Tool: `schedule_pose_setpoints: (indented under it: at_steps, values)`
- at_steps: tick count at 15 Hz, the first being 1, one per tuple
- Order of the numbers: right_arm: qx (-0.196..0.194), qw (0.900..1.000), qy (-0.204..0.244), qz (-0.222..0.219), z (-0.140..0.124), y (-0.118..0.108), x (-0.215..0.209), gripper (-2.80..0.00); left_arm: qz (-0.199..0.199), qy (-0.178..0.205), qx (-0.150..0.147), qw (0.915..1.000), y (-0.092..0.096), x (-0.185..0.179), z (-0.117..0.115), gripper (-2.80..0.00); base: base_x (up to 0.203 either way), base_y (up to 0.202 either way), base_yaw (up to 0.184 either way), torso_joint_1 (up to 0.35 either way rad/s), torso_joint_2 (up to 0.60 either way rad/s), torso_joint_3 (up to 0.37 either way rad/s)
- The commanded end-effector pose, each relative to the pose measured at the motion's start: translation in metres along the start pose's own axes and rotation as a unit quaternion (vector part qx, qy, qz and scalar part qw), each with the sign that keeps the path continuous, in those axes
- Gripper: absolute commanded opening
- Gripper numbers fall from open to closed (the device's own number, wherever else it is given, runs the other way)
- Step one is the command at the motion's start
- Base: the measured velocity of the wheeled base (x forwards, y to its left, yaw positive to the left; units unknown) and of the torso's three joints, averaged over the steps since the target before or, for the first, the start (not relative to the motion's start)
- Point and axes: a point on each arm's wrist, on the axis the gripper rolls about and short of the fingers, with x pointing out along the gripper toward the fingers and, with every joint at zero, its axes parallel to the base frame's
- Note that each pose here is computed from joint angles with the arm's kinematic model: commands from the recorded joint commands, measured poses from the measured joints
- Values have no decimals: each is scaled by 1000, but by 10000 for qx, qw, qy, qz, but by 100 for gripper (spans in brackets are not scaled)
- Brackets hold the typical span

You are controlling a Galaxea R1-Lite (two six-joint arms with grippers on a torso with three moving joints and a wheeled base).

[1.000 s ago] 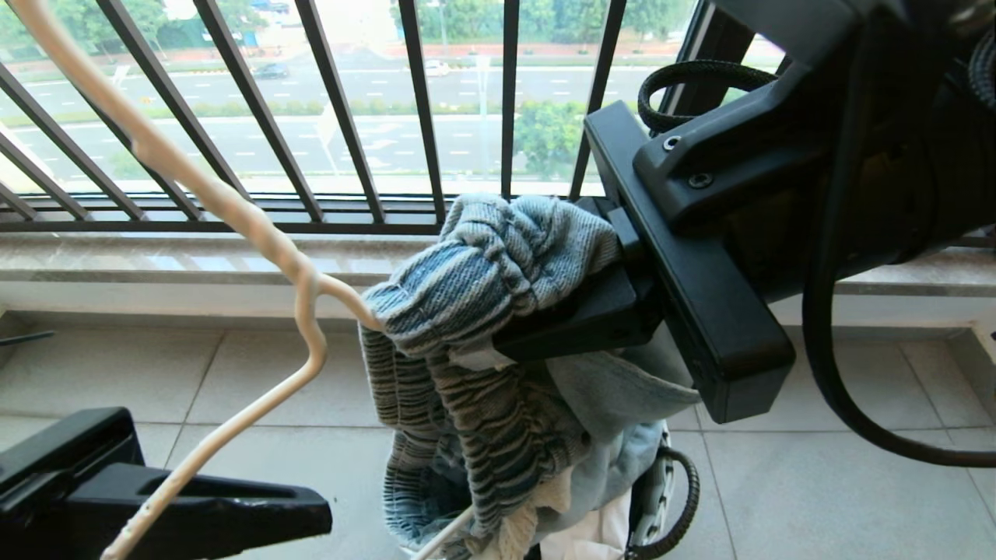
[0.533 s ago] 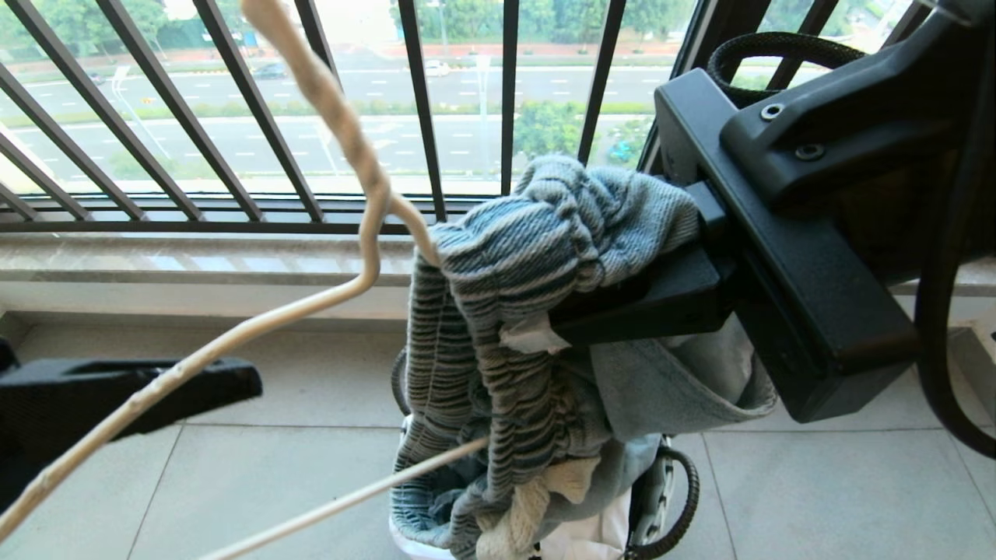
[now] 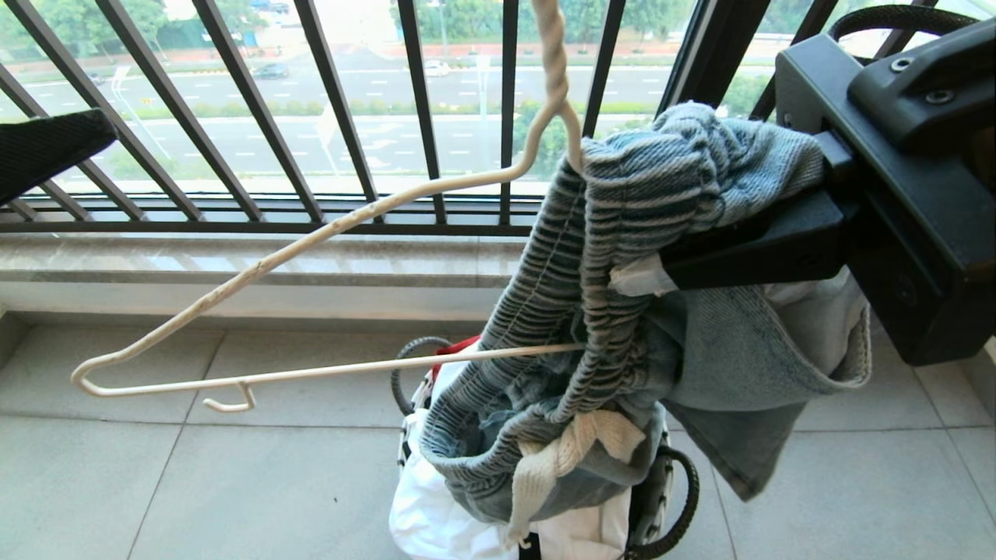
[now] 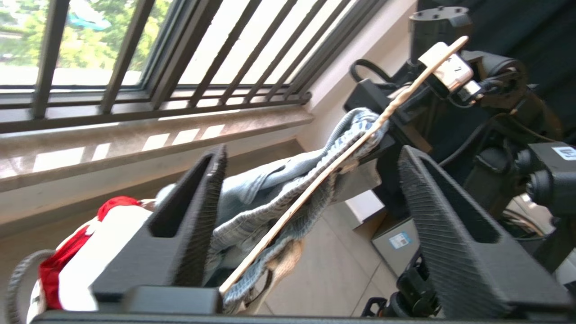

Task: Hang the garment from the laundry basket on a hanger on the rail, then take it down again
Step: Hang the clothes on the clothes rack

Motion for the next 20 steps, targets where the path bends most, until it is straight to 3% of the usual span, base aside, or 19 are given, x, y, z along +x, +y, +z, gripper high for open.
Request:
schedule_pose_setpoints:
  at_steps: [1, 4, 6, 7, 10, 13, 15, 17, 18, 20]
  values:
    - [56, 9997, 38, -241, -3, -6, -11, -280, 297, 384, -112, 9988, -2, -2, 10, -280, 0, 0, 0, 0, 0, 0]
    - [241, 9981, 128, -545, -9, -14, -22, -280, 817, 1026, -357, 9907, -8, -2, 28, -280, 0, 0, 0, 0, 0, 0]
    - [257, 9962, 249, -793, -10, -14, -30, -280, 1748, 1554, -590, 9705, 2, 16, 28, -280, 0, 0, 0, 0, 0, 0]
    - [245, 9955, 254, -877, -9, -13, -34, -280, 2018, 1779, -722, 9604, 6, 22, 25, -280, 0, 0, 0, 0, 0, 0]
    - [333, 9921, 348, -1158, -14, -15, -49, -280, 2371, 2584, -983, 9313, 19, 39, 9, -280, 0, 0, 0, 0, 0, 0]
    - [310, 9904, 266, -1322, -12, -10, -64, -280, 2316, 3289, -1363, 9053, 28, 69, -23, -280, 0, 0, 0, 0, 0, 0]
    - [393, 9900, 229, -1336, -11, -10, -65, -280, 2251, 3120, -1472, 9112, 37, 83, -43, -280, 0, 0, 0, 0, 0, 0]
    - [456, 9893, 153, -1377, -9, -10, -67, -280, 2078, 2687, -1506, 9284, 46, 95, -59, -280, 0, 0, 0, 0, 0, 0]
    - [460, 9885, 78, -1439, -7, -9, -70, -280, 1972, 2584, -1550, 9329, 48, 98, -64, -280, 0, 0, 0, 0, 0, 0]
    - [664, 9868, 6, -1478, -6, -8, -73, -280, 1857, 2579, -1603, 9345, 47, 97, -64, -280, 0, 0, 0, 0, 0, 0]
